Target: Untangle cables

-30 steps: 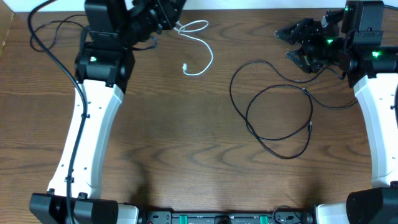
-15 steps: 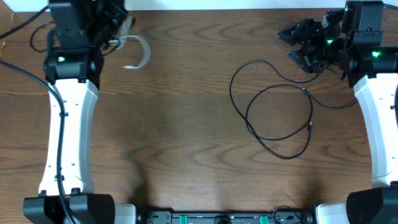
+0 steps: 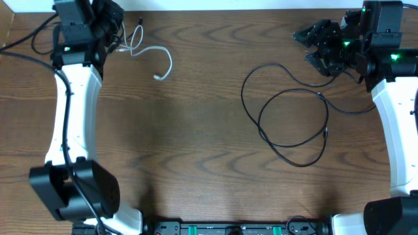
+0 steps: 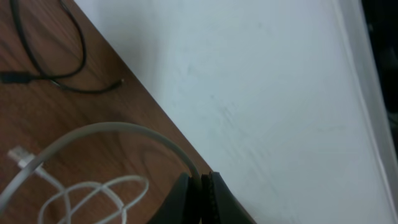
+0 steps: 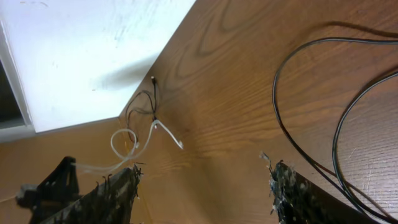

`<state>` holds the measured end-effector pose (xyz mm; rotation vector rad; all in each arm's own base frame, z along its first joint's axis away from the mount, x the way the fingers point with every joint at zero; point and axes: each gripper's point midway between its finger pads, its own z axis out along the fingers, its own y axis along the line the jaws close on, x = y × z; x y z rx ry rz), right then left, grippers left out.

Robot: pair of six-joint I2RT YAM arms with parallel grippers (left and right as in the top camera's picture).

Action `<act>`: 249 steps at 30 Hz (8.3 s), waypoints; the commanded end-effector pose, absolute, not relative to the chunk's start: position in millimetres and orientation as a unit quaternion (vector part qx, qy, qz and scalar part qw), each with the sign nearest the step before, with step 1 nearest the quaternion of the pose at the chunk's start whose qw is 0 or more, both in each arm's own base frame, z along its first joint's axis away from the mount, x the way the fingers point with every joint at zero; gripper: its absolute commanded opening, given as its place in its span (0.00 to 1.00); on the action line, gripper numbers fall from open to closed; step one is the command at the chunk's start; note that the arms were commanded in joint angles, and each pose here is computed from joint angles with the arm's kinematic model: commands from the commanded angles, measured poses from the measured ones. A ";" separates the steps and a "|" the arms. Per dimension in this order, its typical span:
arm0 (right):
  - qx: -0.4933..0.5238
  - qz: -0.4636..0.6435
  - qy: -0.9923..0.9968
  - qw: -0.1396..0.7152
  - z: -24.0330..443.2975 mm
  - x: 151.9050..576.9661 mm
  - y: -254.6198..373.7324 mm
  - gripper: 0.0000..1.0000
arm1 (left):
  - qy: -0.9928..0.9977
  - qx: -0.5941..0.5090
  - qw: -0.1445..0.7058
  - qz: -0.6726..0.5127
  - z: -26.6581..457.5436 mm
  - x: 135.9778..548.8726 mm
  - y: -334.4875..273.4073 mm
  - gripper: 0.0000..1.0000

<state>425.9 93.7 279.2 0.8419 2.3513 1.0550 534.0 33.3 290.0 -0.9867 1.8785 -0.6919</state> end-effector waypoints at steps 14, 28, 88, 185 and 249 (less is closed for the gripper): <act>0.299 0.335 0.859 0.246 275.8 428.5 96.3 0.68 | 0.745 -0.486 0.408 -0.205 210.3 552.9 103.7 0.07; 0.300 0.311 0.863 0.261 273.6 430.4 98.6 0.68 | 0.714 -0.537 0.449 -0.020 200.7 513.9 224.4 0.08; 0.260 0.306 0.880 0.253 269.8 421.9 116.6 0.75 | 0.825 -0.219 0.509 -0.115 237.9 524.9 216.6 0.86; 0.245 0.286 0.895 0.240 260.8 413.0 114.1 0.76 | 0.845 -0.270 0.425 0.182 184.7 493.1 314.1 0.07; 0.268 0.152 0.935 0.173 220.4 369.1 70.9 0.99 | 0.938 0.038 0.188 -0.290 199.1 404.4 -129.8 0.93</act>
